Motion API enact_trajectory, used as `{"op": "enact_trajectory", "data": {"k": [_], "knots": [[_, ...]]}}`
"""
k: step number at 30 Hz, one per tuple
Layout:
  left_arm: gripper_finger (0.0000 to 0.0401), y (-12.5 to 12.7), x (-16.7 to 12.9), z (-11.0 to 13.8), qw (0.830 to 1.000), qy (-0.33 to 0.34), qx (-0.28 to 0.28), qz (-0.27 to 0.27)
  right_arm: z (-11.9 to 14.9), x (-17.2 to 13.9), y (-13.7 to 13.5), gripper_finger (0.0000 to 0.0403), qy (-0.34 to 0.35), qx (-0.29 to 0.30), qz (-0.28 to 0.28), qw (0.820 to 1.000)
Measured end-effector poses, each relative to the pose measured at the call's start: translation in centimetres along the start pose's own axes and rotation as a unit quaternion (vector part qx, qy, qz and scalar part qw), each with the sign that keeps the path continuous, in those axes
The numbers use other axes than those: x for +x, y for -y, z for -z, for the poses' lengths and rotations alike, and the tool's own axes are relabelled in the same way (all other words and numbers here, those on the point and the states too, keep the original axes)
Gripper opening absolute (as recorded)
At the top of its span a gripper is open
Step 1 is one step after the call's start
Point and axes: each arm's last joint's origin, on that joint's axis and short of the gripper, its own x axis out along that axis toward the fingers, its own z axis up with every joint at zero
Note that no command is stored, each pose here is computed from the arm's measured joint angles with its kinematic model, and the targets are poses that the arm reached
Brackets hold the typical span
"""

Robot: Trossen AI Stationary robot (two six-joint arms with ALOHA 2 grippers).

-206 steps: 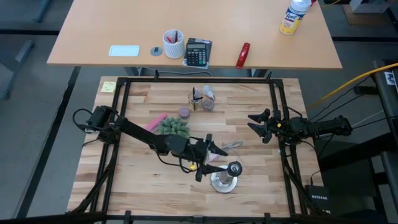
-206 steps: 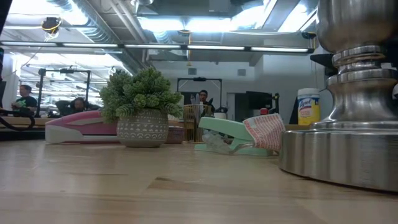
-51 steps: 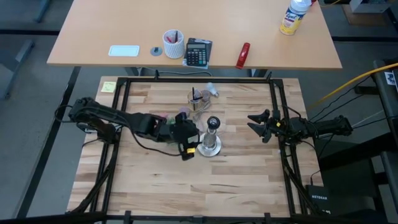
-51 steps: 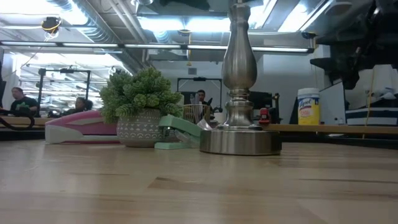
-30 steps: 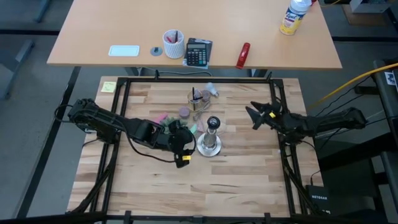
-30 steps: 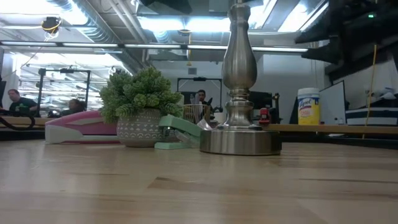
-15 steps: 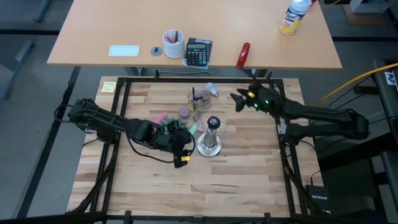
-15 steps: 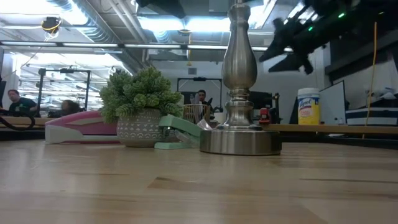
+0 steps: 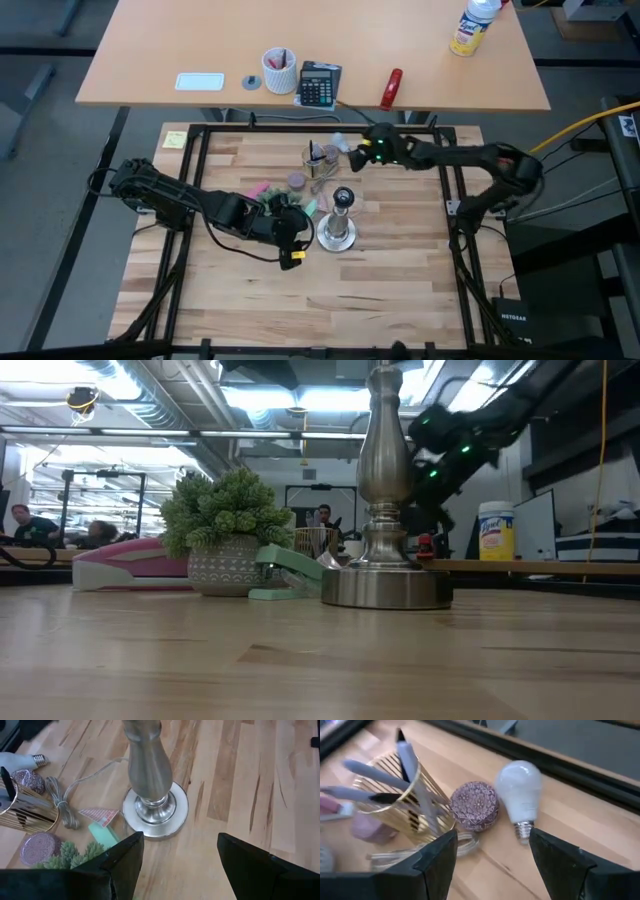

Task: Screw lightbulb
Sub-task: Insert the lightbulb into the lamp

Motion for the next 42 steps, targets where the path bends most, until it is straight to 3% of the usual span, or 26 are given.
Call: {"op": "enact_trajectory", "data": {"k": [7, 15, 25, 42], "knots": [[0.0245, 0.0, 0.0, 0.0, 1.0, 0.001, -0.001, -0.002, -1.1, 3.6, -0.5, 0.0253, -0.04, -0.017, 0.022, 0.999], [0.0245, 0.0, 0.0, -0.1, 1.0, 0.005, -0.007, -0.002, -2.2, 3.8, -0.6, 0.0253, -0.063, -0.067, 0.091, 0.992], [0.0245, 0.0, 0.0, -0.1, 0.999, 0.006, -0.033, -0.003, -1.9, 4.6, 0.7, 0.0253, -0.095, -0.067, 0.073, 0.99], [0.0245, 0.0, 0.0, -0.1, 1.0, 0.006, -0.026, -0.005, 0.6, 8.1, 1.7, 0.0253, -0.128, -0.054, 0.082, 0.987]]}}
